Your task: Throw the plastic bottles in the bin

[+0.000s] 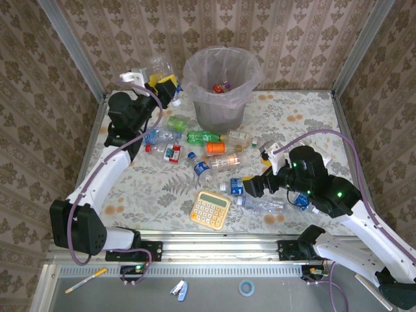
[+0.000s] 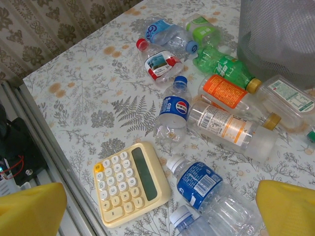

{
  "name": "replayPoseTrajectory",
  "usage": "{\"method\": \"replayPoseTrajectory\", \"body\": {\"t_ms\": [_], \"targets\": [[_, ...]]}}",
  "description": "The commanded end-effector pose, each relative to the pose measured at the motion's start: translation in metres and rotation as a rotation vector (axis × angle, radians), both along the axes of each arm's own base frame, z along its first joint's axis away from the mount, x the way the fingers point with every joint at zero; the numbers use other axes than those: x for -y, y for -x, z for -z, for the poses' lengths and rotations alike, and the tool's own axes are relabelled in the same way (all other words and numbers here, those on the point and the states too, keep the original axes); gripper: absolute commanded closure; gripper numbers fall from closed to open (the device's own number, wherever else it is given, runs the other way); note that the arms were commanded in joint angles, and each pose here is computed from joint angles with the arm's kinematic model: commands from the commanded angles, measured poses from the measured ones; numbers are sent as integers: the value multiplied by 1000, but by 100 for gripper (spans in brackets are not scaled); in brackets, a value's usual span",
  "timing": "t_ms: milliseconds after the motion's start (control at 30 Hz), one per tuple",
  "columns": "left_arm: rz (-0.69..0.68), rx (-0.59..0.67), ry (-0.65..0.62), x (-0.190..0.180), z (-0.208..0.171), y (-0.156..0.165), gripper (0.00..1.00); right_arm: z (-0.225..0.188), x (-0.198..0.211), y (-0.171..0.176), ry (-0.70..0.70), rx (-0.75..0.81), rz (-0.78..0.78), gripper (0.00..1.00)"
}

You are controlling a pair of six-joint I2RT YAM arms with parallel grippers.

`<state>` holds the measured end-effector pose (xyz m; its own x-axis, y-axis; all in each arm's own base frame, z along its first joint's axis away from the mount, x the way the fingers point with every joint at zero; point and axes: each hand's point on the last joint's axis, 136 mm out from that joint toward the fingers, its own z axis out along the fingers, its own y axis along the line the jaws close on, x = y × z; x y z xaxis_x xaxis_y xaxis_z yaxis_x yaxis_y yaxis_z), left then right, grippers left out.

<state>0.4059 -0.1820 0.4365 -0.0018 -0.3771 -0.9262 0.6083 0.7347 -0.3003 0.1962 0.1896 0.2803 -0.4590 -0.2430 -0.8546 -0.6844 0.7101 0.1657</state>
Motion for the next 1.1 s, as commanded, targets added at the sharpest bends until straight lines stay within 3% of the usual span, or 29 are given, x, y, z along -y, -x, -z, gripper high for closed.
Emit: {"method": "replayPoseTrajectory", "body": {"t_ms": [0,267,600,1067], "targets": [[45,186,142,1,-63,17,47,-4,0,-3,-1,21,12,0],[41,310,272,-4,-105,24,47,-9,-2,-4,5,27,1,0],[34,426,341,-6,-148,29,46,-9,4,-5,18,43,22,0],[14,567,438,-15,-163,46,42,-30,19,-7,-11,147,89,0]]}}
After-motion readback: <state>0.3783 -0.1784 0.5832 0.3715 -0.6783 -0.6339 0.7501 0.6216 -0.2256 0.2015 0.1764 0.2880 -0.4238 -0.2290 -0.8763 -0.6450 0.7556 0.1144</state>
